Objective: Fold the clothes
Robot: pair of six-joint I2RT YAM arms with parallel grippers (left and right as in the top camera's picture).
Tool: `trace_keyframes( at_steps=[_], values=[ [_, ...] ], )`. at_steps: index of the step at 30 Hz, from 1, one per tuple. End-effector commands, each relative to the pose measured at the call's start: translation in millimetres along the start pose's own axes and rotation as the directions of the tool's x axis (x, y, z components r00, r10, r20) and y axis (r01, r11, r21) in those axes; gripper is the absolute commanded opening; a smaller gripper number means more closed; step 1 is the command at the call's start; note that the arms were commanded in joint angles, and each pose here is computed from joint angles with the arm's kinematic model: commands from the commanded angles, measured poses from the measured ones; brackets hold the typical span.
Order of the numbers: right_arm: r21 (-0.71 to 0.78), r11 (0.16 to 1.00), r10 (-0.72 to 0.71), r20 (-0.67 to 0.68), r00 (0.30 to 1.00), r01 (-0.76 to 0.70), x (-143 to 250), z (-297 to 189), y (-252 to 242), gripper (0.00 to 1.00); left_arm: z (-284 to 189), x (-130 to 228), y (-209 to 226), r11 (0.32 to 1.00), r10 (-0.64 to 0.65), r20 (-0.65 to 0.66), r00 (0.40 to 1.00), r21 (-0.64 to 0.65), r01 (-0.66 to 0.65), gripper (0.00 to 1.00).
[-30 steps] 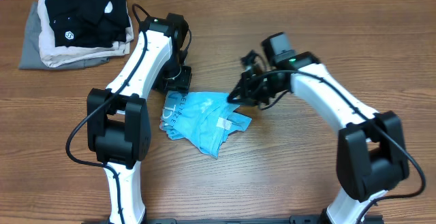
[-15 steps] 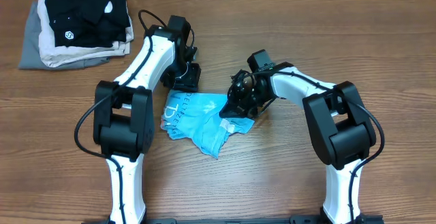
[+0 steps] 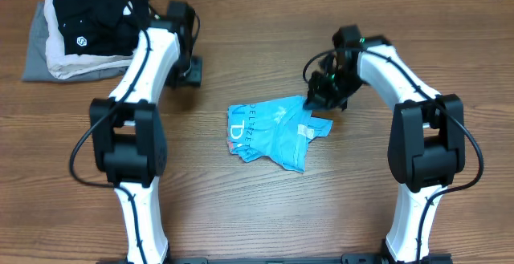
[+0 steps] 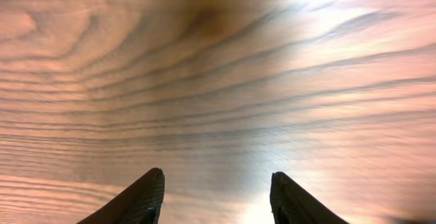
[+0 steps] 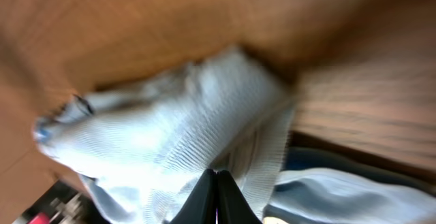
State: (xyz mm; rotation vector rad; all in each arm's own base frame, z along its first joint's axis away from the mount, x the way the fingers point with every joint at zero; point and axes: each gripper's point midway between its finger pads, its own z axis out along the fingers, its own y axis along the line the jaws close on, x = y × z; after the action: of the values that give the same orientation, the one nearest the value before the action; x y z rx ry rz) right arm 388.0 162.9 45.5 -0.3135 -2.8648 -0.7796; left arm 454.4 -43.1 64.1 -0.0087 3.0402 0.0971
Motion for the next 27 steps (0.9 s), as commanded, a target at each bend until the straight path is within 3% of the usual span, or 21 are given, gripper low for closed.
trace_keyframes(
  at_steps=[1,3,6,12,22,27],
  values=[
    [0.056,0.996,-0.069,0.06,0.996,0.065,-11.9,-11.8,6.4,0.04,-88.8,-5.9,-75.1,0.911,0.083,0.151,0.985,0.39,-0.137,0.52],
    [0.056,0.997,-0.062,0.059,0.996,0.058,-11.7,-11.3,6.5,0.04,-104.1,9.3,-106.7,0.827,0.119,0.126,0.985,0.537,-0.169,0.51],
    [0.049,0.997,-0.062,0.057,0.996,0.059,-11.3,-11.2,7.6,0.04,-98.5,39.6,-132.8,0.787,0.183,0.03,0.983,0.594,-0.165,0.44],
    [0.017,0.997,-0.07,0.038,0.997,0.069,-6.4,-9.0,15.9,0.04,-61.1,82.6,-160.5,0.785,0.269,-0.079,0.96,0.595,-0.171,0.04],
    [0.005,0.985,-0.172,-0.034,0.985,0.172,24.3,24.7,43.0,0.04,18.9,91.9,-155.2,0.824,0.225,-0.113,0.968,0.552,-0.127,0.04],
    [0.009,0.99,-0.139,-0.054,0.989,0.139,34.6,54.3,28.1,0.04,63.5,95.0,-138.0,0.853,0.198,-0.173,0.965,0.516,-0.082,0.04]
  ],
)
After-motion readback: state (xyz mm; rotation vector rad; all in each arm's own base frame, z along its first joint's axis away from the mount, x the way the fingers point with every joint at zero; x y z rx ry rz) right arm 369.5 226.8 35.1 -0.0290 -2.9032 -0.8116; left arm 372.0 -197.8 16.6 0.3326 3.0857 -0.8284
